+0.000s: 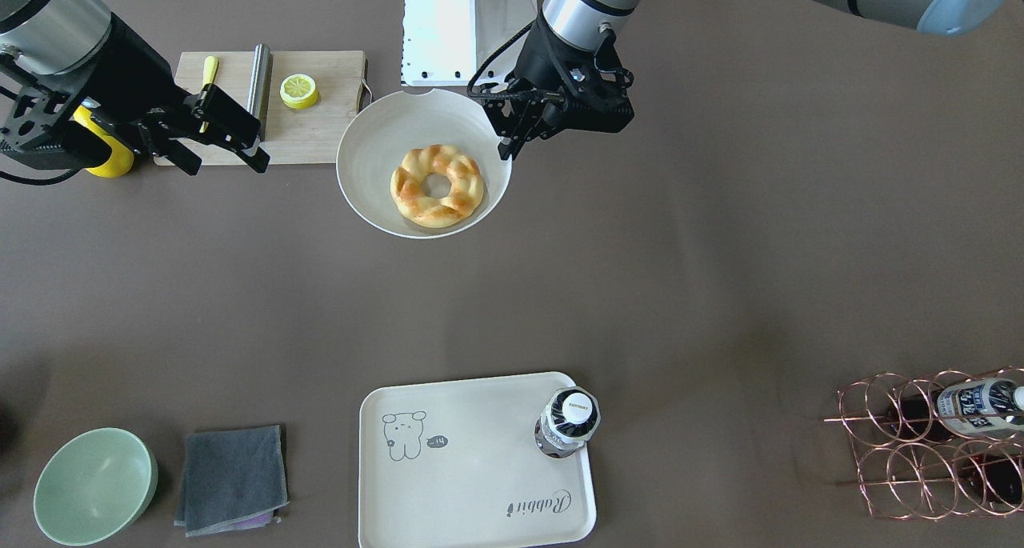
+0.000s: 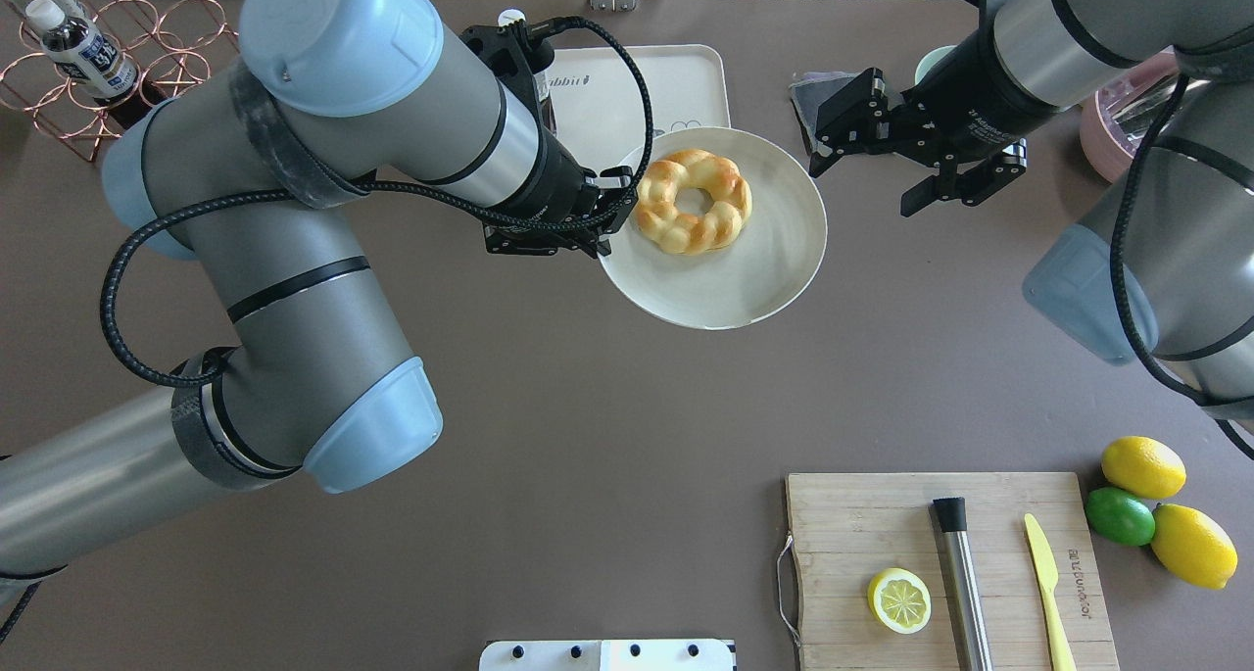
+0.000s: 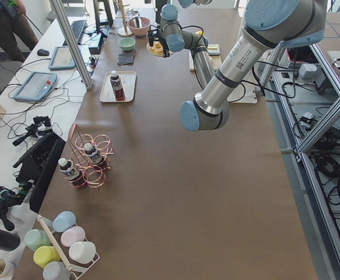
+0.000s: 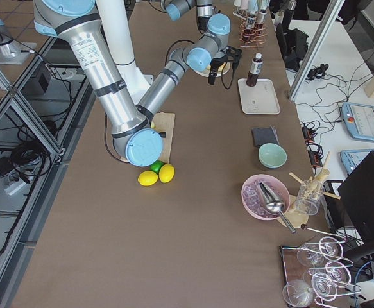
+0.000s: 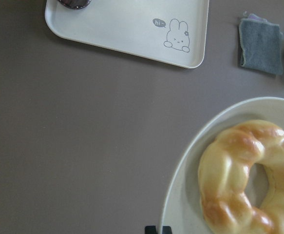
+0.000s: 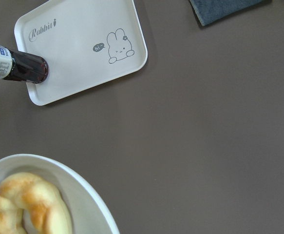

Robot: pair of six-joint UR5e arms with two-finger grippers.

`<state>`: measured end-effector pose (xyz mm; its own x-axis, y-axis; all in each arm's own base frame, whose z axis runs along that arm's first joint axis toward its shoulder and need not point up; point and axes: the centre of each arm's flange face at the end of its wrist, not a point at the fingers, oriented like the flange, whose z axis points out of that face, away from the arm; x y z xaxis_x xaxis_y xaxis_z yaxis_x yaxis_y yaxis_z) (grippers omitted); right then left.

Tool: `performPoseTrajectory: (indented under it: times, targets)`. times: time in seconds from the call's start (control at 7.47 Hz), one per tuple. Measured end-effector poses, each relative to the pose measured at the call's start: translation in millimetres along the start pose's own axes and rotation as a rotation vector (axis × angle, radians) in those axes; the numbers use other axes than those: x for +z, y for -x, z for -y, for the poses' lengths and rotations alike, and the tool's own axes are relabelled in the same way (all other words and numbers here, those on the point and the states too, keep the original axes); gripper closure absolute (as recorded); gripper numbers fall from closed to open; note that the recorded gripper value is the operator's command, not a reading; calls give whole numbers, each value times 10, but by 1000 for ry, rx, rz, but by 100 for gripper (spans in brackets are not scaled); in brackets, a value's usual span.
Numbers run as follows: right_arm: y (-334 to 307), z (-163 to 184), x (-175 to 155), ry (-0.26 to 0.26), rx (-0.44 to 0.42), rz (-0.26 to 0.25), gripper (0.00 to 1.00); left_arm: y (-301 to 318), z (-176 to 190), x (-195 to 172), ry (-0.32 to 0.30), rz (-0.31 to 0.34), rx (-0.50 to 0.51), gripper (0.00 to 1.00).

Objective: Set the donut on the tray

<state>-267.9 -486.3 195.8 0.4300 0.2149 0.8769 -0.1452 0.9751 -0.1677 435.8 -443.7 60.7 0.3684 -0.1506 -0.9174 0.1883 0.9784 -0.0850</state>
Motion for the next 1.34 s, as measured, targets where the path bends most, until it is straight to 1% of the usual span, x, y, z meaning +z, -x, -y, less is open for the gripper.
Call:
performPoseTrajectory:
  times: [0.13,0.27,0.4,0.54,0.67,0.8,0.94,1.07,1.21,1.34]
  targets:
    - [55,-51,58,2,-1,-2,14,-55,-33,15,0,-3,1,100]
    - [86,-93,105,6,-4,-4,36,-81,-51,29,1,-4,2,100]
    - [105,-126,133,10,-3,-5,61,-92,-52,34,-4,-4,2,100]
    - [118,-151,146,13,0,-4,73,-111,-53,25,-8,-6,3,100]
    - [125,-164,149,15,2,-3,77,-117,-51,19,-10,-7,4,100]
    - [128,-170,147,16,2,-2,89,-119,-51,15,-11,-8,4,100]
    - [132,-178,152,17,1,-2,100,-124,-52,7,-12,-9,5,100]
    - [133,-182,153,17,0,-2,100,-125,-53,2,-13,-11,5,100]
    - [135,-189,148,17,-1,-1,100,-126,-53,-2,-13,-12,6,3]
    - [141,-207,134,20,-3,2,100,-130,-56,-9,-13,-13,6,2]
